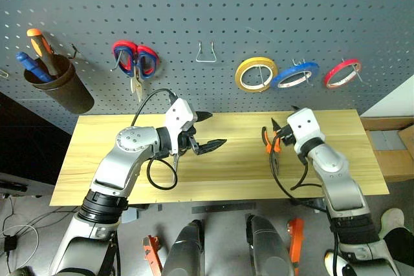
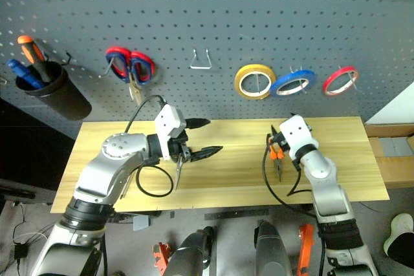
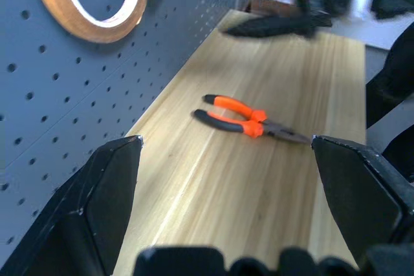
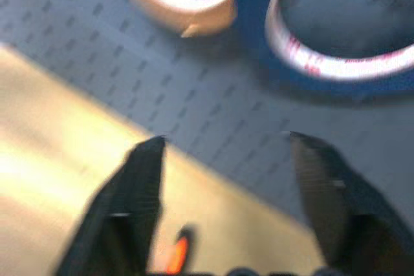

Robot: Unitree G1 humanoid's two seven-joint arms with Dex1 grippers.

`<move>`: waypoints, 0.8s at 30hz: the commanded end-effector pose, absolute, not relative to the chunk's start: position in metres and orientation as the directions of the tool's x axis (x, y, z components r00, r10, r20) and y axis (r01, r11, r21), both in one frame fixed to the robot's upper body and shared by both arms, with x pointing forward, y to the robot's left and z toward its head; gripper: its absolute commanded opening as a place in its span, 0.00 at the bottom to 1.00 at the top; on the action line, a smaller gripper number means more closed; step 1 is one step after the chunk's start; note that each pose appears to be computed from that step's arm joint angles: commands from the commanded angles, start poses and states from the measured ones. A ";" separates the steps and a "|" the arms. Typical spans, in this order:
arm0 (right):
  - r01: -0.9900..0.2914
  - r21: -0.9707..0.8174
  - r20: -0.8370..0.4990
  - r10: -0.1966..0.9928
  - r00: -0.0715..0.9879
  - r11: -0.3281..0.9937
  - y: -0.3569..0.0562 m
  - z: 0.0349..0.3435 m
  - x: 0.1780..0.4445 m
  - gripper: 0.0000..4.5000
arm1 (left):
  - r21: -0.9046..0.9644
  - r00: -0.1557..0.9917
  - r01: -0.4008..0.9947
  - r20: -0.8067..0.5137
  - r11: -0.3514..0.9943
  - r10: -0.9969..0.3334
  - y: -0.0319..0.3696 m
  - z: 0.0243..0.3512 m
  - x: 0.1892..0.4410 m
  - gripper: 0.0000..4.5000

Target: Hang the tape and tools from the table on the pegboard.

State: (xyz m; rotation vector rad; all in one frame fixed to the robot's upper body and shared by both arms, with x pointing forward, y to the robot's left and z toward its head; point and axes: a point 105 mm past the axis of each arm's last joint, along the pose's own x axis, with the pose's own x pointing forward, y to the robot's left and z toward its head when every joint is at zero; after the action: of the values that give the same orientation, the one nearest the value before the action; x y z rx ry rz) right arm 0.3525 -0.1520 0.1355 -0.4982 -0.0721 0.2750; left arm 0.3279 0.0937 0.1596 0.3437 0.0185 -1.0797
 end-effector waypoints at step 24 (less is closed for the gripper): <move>-0.073 -0.066 -0.457 0.035 0.889 0.995 -0.127 0.060 0.378 0.99 | 0.268 0.391 0.912 -0.346 0.310 -0.853 0.125 0.142 0.319 1.00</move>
State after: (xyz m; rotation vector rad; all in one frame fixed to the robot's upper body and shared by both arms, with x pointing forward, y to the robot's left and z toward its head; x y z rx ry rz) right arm 0.3739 -0.1281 0.0561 -0.0982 0.4950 0.0498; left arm 0.3233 0.1243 0.1341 0.4474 0.1768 -1.1639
